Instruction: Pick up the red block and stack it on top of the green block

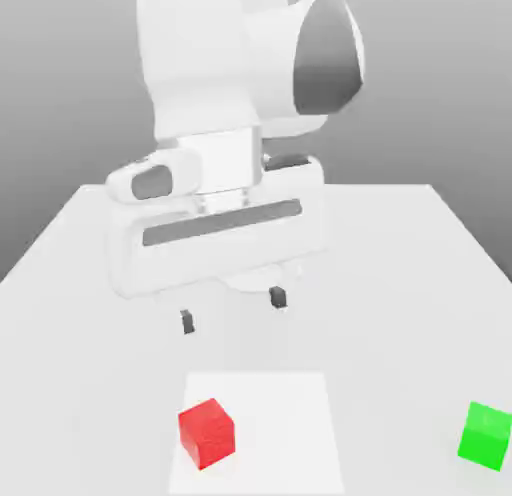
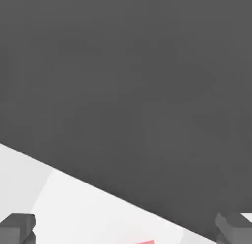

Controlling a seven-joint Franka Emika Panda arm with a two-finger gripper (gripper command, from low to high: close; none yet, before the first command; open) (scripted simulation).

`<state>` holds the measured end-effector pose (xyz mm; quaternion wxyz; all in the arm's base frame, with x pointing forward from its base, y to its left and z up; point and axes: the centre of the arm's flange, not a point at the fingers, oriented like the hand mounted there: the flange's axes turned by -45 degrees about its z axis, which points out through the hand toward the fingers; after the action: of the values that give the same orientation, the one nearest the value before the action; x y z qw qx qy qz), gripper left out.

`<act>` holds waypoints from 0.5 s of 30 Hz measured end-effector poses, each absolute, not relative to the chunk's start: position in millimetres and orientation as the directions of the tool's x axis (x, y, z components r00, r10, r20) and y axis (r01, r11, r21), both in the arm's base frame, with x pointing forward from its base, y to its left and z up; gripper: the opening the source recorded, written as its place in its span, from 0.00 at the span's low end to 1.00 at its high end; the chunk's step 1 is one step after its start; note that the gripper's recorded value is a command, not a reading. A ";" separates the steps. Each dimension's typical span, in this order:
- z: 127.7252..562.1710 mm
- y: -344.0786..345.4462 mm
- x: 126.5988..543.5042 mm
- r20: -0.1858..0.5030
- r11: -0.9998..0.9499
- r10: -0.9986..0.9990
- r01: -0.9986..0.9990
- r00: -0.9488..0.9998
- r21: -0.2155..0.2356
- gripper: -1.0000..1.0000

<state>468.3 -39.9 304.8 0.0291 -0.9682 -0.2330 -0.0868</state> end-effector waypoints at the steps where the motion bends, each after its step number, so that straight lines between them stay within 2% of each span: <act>1: 286.9 -42.7 464.3 0.152 -0.880 0.467 0.475 0.871 -0.013 0.50; 6: 211.6 -58.5 440.3 0.015 -0.830 0.557 0.557 0.830 0.001 0.50; 12: 150.8 -60.0 437.6 0.001 -0.824 0.567 0.567 0.824 0.002 0.50; 13: 145.4 -60.0 437.0 0.000 -0.824 0.567 0.567 0.824 0.001 0.00; 15: 145.4 -60.0 436.9 0.000 -0.824 0.567 0.567 0.824 0.001 0.00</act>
<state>436.9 -60.0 145.4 -0.0003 -0.9550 -0.2967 -0.0001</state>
